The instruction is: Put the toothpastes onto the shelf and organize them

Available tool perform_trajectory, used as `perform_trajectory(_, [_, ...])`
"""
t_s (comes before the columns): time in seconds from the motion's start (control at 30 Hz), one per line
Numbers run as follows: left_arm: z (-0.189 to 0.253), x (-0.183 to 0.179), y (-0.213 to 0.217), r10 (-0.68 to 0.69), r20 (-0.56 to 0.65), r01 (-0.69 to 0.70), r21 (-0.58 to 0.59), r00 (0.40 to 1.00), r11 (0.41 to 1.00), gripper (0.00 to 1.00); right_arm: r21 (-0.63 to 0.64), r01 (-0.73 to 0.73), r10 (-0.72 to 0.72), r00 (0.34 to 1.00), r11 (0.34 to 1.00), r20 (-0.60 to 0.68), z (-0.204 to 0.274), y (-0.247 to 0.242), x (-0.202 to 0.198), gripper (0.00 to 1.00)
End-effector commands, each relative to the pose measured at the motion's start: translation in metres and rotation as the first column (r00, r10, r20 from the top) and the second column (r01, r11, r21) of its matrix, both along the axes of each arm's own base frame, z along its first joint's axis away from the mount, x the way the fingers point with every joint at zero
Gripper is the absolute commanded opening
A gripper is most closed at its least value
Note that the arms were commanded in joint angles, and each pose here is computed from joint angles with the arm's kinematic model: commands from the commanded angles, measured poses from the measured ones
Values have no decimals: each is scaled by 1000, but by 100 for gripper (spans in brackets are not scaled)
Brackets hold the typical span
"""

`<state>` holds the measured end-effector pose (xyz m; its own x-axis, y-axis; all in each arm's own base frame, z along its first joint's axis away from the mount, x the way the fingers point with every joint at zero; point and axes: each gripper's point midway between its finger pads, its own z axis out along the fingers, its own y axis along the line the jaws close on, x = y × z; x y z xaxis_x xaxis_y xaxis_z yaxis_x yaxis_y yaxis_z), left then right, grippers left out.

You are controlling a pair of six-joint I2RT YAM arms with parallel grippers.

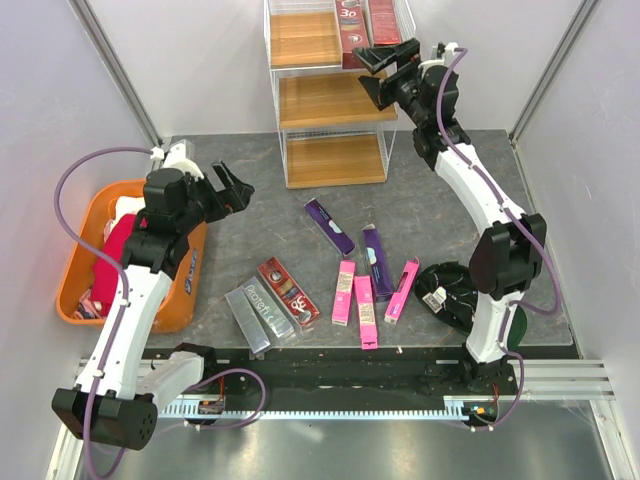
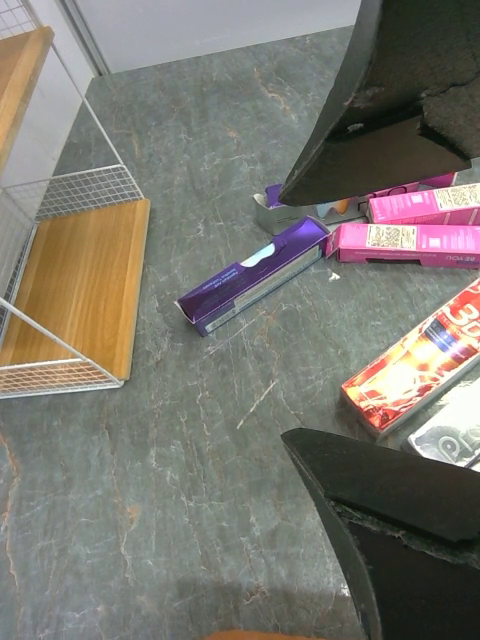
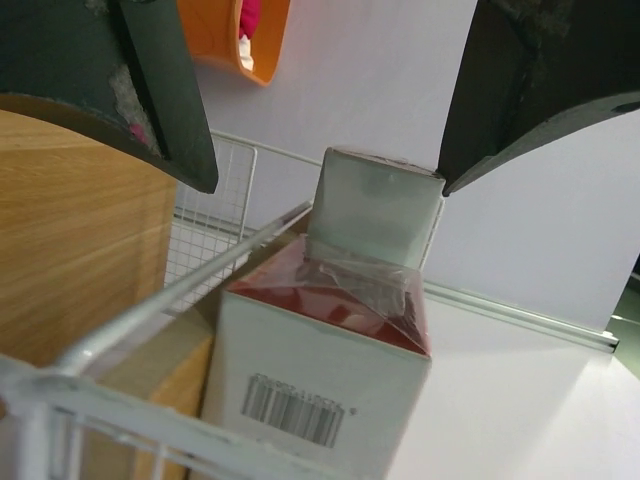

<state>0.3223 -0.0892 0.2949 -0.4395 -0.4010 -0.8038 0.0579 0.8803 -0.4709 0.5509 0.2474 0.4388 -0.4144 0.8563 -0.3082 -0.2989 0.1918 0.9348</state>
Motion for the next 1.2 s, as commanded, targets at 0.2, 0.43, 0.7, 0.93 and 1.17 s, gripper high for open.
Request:
perform_trajectory(0.2, [4, 2, -7, -39, 32, 40, -21, 999, 999, 100, -103, 39, -30, 996, 994, 85, 29, -22, -54, 98])
perform_trajectory(0.43, [-9, 2, -15, -89, 0, 89, -29, 996, 996, 100, -202, 62, -51, 997, 978, 57, 0, -35, -86, 98])
perform_trajectory(0.7, [-42, -6, -26, -142, -87, 136, -64, 986, 989, 100, -283, 83, -64, 995, 956, 74, -6, -48, -117, 98])
perform_trajectory(0.93, [-64, -9, -27, -148, -144, 139, -75, 978, 987, 100, -275, 62, -36, 994, 960, 100, 1, -35, -105, 75])
perform_trajectory(1.17, [-72, -12, -25, -140, -166, 129, -73, 976, 989, 100, -248, 23, 12, 990, 969, 137, 17, -3, -67, 18])
